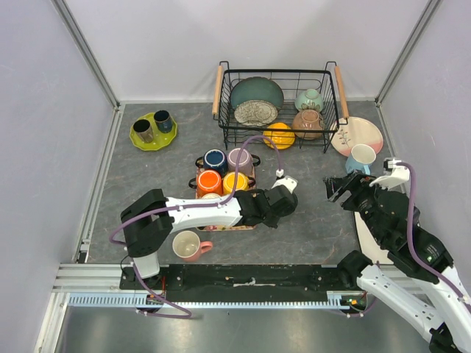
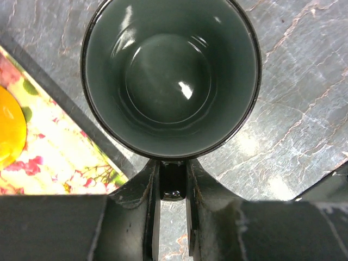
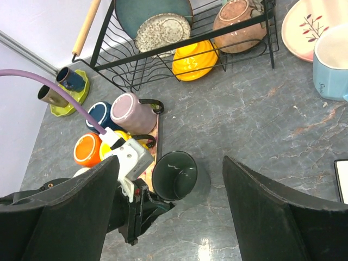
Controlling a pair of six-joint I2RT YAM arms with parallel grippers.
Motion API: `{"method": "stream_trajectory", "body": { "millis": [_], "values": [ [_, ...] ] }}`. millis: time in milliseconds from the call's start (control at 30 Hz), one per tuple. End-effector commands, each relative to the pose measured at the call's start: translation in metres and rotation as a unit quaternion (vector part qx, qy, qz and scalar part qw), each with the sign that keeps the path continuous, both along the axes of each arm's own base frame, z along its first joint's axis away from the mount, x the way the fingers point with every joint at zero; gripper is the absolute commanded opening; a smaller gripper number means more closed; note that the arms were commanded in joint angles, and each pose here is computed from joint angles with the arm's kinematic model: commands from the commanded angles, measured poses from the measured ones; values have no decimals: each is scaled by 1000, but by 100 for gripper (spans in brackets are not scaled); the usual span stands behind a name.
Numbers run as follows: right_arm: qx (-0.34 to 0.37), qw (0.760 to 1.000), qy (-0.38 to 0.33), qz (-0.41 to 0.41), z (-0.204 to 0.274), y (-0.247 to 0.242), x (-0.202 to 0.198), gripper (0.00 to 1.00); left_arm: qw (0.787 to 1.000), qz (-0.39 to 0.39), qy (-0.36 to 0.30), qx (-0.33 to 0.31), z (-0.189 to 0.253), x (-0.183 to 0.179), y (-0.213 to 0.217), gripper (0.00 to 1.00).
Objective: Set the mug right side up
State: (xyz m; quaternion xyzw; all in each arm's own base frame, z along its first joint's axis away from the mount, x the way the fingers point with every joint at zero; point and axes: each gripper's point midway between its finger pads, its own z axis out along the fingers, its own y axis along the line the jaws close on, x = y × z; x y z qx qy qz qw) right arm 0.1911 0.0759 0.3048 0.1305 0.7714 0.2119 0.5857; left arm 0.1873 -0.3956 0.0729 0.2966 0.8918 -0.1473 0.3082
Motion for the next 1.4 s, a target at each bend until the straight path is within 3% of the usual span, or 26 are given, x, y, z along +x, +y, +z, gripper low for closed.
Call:
{"method": "stream_trajectory", "body": {
  "millis": [0,100,200,267,300,400,600,1133,1367],
  "values": [
    [16,1000,-7,9,3,9,5,84,997,66,28,28,-6,-5,22,2],
    [16,1000,-6,10,1,9,4,83,998,55,36,22,-5,-7,17,4],
    [19,1000,-8,9,1,7,2,84,998,48,32,19,-2,-7,16,25],
    [20,1000,-9,9,1,6,1,84,998,49,25,17,3,-5,17,32],
    [20,1000,-10,9,2,6,1,84,998,49,22,16,4,-5,17,42],
    [19,1000,-9,8,1,5,0,84,999,49,15,14,8,-2,16,53],
    [15,1000,-8,7,-1,4,-1,84,999,48,-1,12,17,5,11,66],
    [8,1000,-5,3,-4,3,1,84,998,26,1,60,2,9,7,52],
    [6,1000,-2,5,-5,5,3,84,998,22,-1,62,2,9,6,42]
  ]
}}
